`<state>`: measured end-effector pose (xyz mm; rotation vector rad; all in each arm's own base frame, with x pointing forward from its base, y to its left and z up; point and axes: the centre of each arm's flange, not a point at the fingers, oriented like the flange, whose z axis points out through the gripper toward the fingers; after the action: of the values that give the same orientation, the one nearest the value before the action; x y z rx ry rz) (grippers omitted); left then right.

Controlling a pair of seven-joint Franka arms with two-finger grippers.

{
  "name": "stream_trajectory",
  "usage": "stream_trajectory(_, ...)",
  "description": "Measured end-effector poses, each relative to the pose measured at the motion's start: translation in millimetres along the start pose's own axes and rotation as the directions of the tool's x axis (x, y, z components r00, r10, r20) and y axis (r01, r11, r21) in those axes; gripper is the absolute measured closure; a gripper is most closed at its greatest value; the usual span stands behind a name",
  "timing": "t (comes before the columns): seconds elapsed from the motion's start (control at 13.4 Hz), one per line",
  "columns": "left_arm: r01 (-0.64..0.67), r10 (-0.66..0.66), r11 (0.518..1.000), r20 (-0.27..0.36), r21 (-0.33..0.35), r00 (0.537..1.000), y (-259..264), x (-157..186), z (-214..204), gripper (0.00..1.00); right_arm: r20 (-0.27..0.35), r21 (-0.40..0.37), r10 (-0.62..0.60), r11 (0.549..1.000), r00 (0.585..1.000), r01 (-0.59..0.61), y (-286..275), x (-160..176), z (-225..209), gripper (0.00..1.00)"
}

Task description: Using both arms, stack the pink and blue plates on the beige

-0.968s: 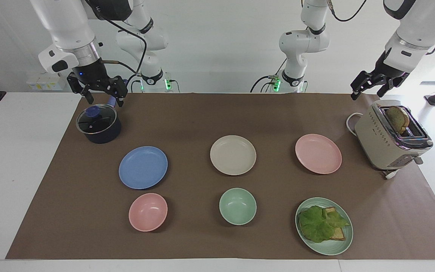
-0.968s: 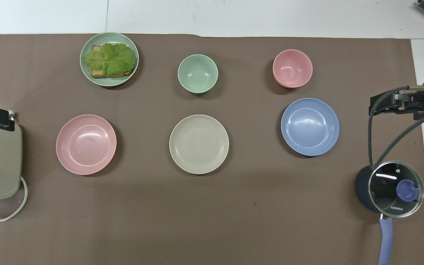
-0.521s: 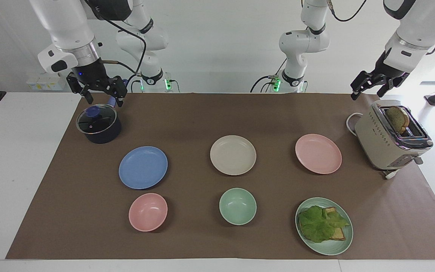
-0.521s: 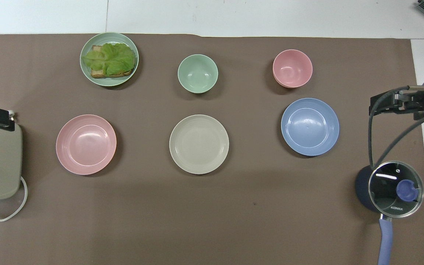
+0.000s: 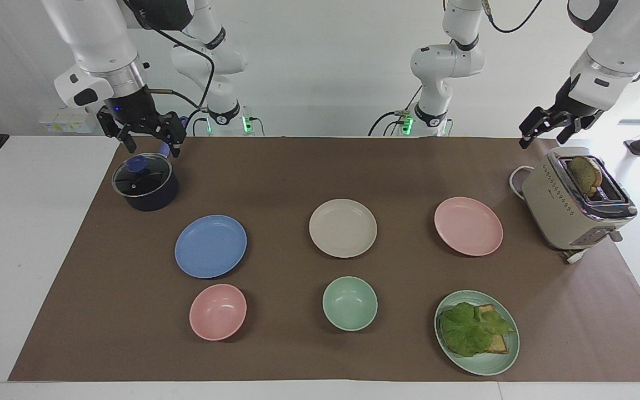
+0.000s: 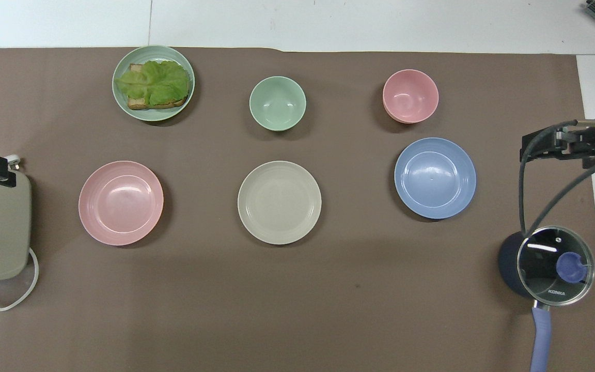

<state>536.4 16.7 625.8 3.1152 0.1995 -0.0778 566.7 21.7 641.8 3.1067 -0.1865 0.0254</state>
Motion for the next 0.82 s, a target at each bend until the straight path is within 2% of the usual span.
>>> stream_trajectory(0.45, 0.079, -0.079, 0.997, -0.014, -0.005, 0.997, -45, 22, 99, 0.00, 0.000, 0.000, 0.001, 1.000, 1.000, -0.001, 0, 0, 0, 0.00)
stream_trajectory(0.67, 0.097, -0.097, 0.995, -0.065, -0.008, 0.993, -58, 30, 146, 0.00, 0.000, 0.000, 0.001, 1.000, 1.000, -0.001, 0, 0, 0, 0.00)
stream_trajectory(0.82, 0.116, -0.116, 0.993, -0.052, -0.007, 0.992, -71, 33, 179, 0.00, 0.000, 0.000, 0.001, 1.000, 1.000, -0.001, 0, 0, 0, 0.00)
